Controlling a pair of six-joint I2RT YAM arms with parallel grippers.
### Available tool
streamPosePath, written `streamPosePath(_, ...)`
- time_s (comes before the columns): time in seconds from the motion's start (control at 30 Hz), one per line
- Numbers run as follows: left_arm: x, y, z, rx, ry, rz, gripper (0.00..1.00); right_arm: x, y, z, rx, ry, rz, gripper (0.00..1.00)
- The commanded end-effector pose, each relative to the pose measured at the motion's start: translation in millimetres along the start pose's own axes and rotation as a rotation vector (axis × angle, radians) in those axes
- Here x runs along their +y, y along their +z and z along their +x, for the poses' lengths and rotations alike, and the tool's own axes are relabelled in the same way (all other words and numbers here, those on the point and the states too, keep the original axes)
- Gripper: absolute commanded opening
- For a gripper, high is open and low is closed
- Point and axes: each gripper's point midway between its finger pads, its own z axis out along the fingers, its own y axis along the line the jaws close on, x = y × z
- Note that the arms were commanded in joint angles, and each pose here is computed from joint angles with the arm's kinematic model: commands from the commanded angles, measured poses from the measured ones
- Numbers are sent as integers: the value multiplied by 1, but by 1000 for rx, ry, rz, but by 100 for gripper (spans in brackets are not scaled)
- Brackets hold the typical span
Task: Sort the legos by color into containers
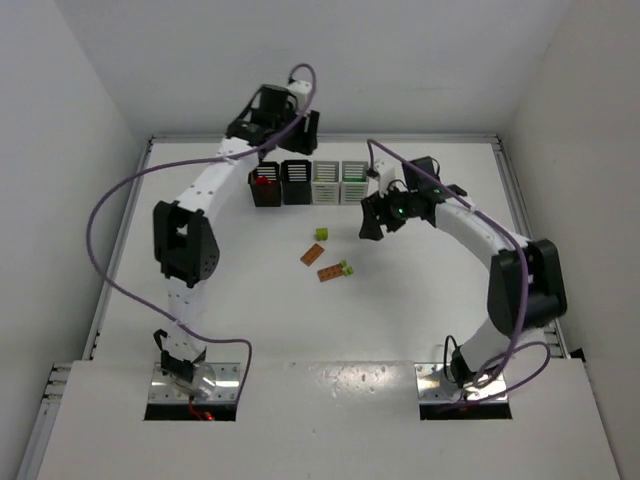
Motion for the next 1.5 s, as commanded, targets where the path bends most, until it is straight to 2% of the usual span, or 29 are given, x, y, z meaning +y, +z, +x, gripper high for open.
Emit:
streamPosePath(0.0,46,-120,-88,-257,-43,-118,68,1,31,-54,-79,-26,-53,74)
streamPosePath(0.07,62,-144,-85,-266,-47,-172,69,4,43,-70,-86,-23,-49,75)
streamPosePath(0.13,81,-173,-73,-268,-58,-220,71,15,67,-70,-32,21,-48,77)
streamPosePath(0.23,107,-193,-48,-236,-64,-283,72,33,91,-63,26,50,-61,83)
streamPosePath(0.37,131,-226,-28,-240,-86,-362,72,35,116,-60,52,102,-6,84)
streamPosePath(0.53,152,-244,-15,-237,-105,-399,72,25,136,-54,96,149,120,84)
streamPosePath(0.63,156,-246,-7,-226,-115,-391,73,15,141,-51,101,162,196,81)
streamPosePath(0.83,167,-242,15,-197,-140,-395,73,12,157,-35,140,164,203,78)
streamPosePath(0.97,170,-245,19,-199,-147,-393,73,14,164,-26,163,162,199,70)
streamPosePath(1.13,176,-248,24,-201,-155,-402,73,15,167,-29,155,161,189,39)
streamPosePath(1.33,166,-240,47,-167,-137,-351,73,26,146,-50,113,106,157,15)
streamPosePath(1.47,149,-237,65,-146,-59,-255,73,52,100,-91,5,33,89,13)
